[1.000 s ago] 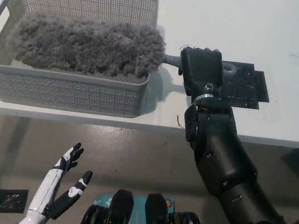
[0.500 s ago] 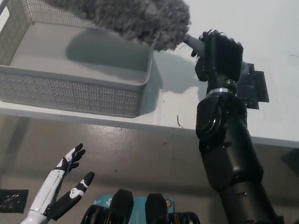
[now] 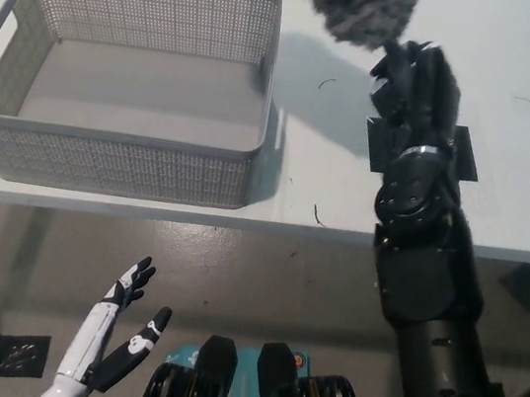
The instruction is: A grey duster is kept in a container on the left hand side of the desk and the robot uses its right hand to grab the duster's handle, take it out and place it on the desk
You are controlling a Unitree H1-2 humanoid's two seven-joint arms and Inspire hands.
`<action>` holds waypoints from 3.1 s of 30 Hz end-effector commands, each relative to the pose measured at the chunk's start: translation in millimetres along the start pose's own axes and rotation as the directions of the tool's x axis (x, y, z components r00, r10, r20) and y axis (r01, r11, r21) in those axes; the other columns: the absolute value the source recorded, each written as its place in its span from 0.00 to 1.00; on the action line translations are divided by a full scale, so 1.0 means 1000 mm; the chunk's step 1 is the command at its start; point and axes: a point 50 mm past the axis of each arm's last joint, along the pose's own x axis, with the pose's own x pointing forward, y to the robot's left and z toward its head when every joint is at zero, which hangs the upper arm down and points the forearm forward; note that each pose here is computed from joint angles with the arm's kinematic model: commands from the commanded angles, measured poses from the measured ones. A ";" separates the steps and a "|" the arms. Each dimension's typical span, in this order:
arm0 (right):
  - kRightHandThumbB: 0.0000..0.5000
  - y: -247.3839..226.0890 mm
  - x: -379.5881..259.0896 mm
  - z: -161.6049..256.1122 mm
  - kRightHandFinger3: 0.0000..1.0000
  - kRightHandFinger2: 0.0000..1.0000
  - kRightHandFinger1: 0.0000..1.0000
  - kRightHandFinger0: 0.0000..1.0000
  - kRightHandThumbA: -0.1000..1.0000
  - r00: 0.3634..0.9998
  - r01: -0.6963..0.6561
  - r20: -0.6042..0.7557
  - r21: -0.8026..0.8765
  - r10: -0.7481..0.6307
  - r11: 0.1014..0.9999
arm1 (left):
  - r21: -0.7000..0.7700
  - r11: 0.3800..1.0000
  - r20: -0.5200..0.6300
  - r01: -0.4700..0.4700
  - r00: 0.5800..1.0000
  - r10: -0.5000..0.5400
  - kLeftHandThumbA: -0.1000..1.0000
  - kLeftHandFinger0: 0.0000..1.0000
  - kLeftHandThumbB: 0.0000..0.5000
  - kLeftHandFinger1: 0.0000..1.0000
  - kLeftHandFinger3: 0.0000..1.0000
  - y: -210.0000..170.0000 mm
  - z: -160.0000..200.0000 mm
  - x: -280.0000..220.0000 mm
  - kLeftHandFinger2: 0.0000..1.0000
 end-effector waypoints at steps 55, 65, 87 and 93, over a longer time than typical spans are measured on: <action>0.34 -0.167 0.074 -0.072 0.72 0.83 0.42 0.03 0.00 0.946 0.167 0.275 -0.868 0.172 0.468 | 0.052 0.998 0.066 -0.034 0.997 0.031 0.63 1.00 0.01 1.00 1.00 0.021 0.019 0.010 1.00; 0.33 -0.207 0.080 -0.086 0.70 0.81 0.34 0.00 0.00 0.965 0.243 0.227 -0.609 -0.127 0.755 | 0.042 0.998 0.047 -0.036 0.998 0.034 0.63 1.00 0.00 1.00 1.00 0.020 0.016 0.005 1.00; 0.40 -0.207 0.073 -0.109 0.77 0.85 0.45 0.05 0.00 0.988 0.150 0.108 -0.618 -0.106 0.771 | 0.043 0.998 0.054 -0.038 0.998 0.036 0.61 1.00 0.00 1.00 1.00 0.018 0.014 0.003 0.96; 0.36 -0.190 0.069 -0.118 0.44 0.63 0.30 0.00 0.00 0.989 0.109 0.149 -0.788 0.016 0.605 | 0.035 0.999 0.059 -0.028 0.998 0.026 0.59 1.00 0.00 1.00 1.00 0.020 0.017 0.005 0.93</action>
